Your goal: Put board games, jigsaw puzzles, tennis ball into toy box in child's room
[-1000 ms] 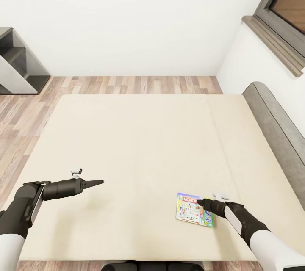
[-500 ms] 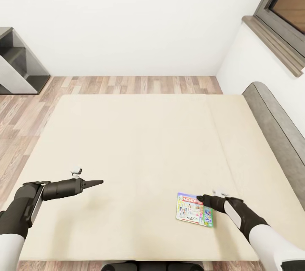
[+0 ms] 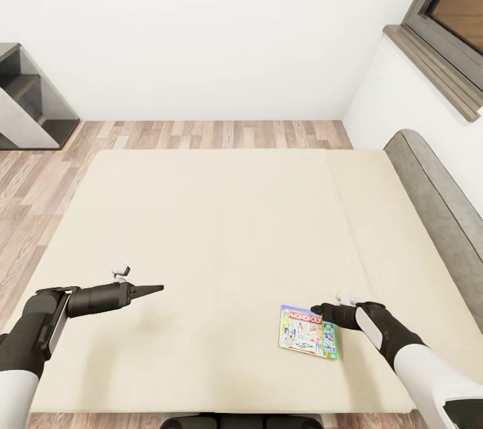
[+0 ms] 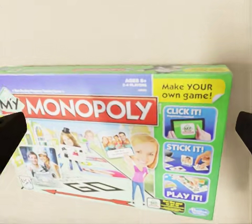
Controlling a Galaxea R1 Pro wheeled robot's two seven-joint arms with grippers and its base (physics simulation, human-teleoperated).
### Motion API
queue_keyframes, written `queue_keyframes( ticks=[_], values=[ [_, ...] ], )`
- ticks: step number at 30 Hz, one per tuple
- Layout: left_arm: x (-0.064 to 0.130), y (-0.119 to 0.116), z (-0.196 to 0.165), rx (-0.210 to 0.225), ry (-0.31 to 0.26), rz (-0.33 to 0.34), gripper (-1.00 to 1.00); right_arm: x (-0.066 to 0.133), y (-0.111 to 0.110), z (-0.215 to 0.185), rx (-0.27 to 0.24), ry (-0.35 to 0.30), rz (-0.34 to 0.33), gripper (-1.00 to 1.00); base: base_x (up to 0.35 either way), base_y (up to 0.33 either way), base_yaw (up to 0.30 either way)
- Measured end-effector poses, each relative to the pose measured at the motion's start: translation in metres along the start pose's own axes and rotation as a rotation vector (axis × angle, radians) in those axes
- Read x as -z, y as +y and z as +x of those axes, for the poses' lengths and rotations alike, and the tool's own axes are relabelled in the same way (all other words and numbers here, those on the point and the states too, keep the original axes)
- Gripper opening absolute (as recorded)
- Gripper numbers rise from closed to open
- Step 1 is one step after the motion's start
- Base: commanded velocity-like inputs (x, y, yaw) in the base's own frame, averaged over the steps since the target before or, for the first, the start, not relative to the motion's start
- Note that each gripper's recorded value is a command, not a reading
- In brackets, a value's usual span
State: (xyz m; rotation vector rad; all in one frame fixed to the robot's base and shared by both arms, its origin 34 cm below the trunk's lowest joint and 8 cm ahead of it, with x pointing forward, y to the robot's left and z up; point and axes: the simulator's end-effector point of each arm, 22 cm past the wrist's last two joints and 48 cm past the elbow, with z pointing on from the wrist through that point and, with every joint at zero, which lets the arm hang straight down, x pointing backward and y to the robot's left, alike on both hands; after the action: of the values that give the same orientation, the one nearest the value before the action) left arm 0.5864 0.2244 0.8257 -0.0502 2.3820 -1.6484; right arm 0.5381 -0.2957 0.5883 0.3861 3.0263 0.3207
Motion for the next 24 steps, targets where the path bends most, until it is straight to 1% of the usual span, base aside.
queue_keyframes(
  ticks=[9,24],
  values=[
    [0.001,0.000,0.000,0.000,-0.001,-0.001,1.00,0.005,-0.016,-0.004,-0.003,0.000,0.020,1.00,0.000,0.000,0.000],
    [0.000,0.001,0.001,0.008,-0.003,0.009,1.00,0.003,-0.023,-0.001,-0.005,0.009,0.027,1.00,0.000,0.000,0.000]
  ],
)
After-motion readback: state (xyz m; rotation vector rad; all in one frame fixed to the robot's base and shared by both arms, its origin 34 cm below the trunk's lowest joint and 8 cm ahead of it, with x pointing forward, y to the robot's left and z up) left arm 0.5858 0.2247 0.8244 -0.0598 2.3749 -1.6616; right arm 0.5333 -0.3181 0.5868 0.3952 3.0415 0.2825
